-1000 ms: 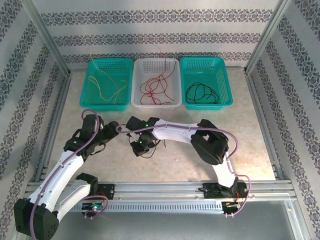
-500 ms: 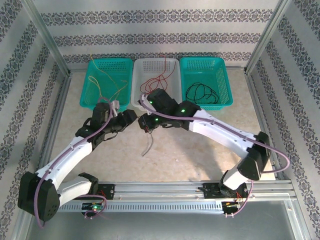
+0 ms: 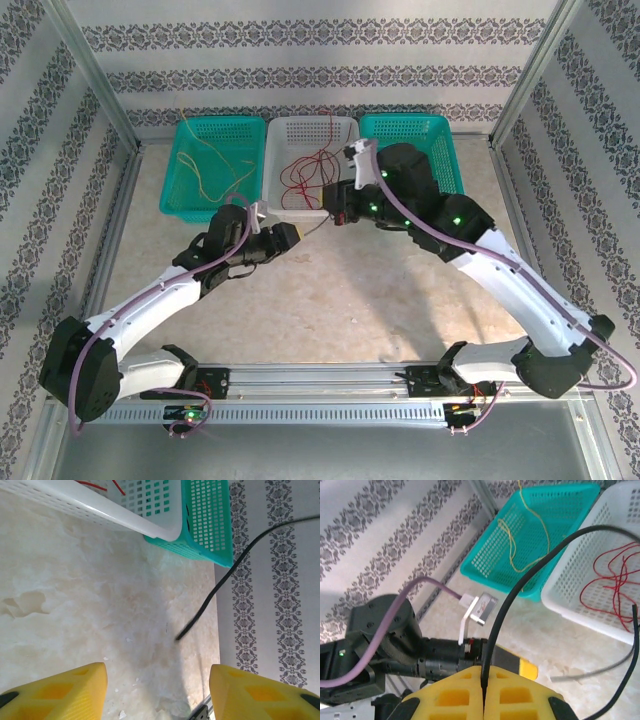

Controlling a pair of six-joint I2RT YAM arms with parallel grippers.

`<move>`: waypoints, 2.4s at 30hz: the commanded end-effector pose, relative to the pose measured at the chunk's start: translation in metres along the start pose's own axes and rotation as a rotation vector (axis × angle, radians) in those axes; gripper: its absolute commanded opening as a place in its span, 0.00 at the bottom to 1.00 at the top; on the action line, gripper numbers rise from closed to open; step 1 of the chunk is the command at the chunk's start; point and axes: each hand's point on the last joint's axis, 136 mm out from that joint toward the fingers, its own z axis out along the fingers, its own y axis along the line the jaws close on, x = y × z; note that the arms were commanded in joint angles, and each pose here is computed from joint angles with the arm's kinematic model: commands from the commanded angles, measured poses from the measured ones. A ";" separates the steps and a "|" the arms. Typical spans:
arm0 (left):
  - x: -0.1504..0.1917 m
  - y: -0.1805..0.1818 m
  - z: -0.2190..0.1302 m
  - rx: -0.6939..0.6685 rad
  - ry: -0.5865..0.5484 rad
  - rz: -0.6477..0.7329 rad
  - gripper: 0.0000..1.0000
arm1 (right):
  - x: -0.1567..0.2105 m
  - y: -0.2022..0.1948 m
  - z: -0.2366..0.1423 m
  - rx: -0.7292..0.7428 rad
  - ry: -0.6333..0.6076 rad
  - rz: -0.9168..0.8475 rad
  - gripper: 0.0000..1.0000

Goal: Untangle the cables

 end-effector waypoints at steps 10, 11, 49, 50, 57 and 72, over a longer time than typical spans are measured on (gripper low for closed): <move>0.000 -0.027 0.002 0.042 -0.005 0.084 0.56 | -0.082 -0.083 -0.068 0.164 -0.250 0.157 0.00; 0.000 -0.027 0.002 0.040 -0.005 0.086 0.56 | -0.086 -0.091 -0.071 0.183 -0.260 0.166 0.00; 0.003 -0.034 -0.009 -0.036 0.036 0.236 0.63 | -0.138 -0.262 -0.047 0.551 -0.188 0.271 0.39; 0.000 -0.034 -0.010 -0.049 0.029 0.246 0.64 | -0.136 -0.258 -0.050 0.546 -0.194 0.269 0.39; -0.032 -0.039 -0.028 -0.181 -0.077 0.391 0.83 | -0.100 -0.231 -0.087 0.567 -0.239 0.192 0.45; -0.116 0.065 -0.083 -0.731 -0.814 0.807 0.99 | 0.066 -0.286 -0.102 0.734 -0.488 0.088 0.98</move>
